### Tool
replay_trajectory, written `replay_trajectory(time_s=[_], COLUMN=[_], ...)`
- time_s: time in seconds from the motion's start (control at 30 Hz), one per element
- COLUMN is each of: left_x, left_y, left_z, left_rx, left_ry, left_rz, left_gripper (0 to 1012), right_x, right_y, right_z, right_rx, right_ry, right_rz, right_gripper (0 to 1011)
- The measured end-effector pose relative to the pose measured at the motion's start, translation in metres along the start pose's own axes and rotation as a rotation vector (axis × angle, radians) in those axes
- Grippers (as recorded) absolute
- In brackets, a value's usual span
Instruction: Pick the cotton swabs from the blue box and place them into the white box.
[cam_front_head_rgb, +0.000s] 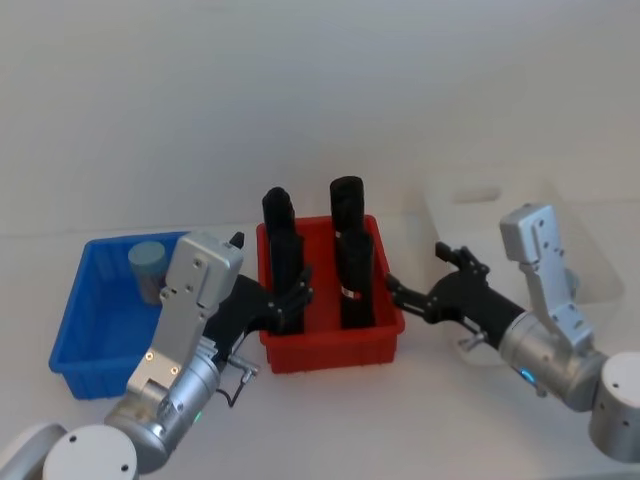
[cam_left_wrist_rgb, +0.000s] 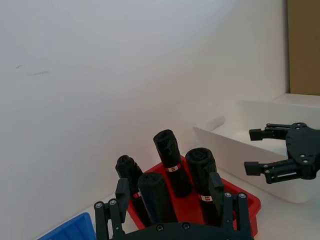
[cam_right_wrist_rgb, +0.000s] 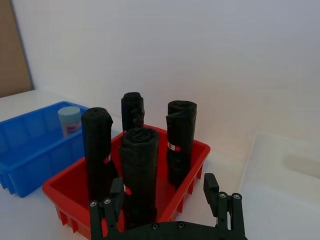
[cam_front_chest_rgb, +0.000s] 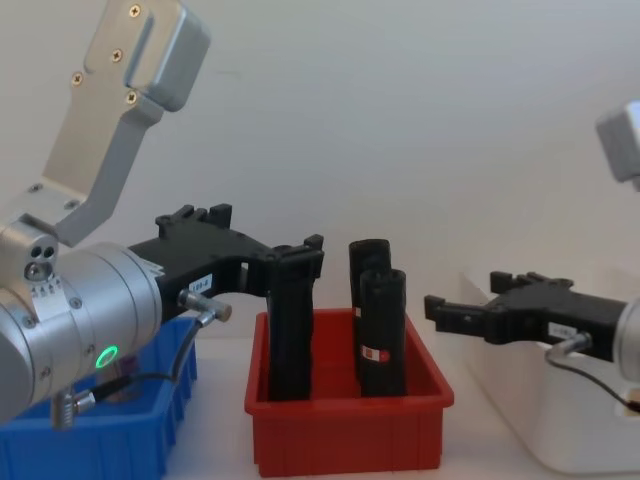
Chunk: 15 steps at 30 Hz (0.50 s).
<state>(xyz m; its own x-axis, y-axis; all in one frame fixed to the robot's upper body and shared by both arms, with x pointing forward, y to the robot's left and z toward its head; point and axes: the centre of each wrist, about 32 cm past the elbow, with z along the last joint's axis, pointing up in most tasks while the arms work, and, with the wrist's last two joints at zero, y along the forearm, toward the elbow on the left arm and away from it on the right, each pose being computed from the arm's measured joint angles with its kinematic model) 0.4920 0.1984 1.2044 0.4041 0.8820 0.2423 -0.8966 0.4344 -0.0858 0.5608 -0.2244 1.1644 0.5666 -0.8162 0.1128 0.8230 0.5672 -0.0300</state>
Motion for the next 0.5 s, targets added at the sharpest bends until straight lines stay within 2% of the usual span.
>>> replay_trajectory(time_s=[0.5], left_x=[0.0], left_y=[0.0], left_z=[0.0], left_rx=[0.0], left_ry=[0.0], left_rz=[0.0], left_gripper=[1004], right_x=[0.011], right_y=[0.042], right_z=[-0.009], right_rx=[-0.025], right_ry=[0.001], right_rz=[0.104], right_gripper=[1001])
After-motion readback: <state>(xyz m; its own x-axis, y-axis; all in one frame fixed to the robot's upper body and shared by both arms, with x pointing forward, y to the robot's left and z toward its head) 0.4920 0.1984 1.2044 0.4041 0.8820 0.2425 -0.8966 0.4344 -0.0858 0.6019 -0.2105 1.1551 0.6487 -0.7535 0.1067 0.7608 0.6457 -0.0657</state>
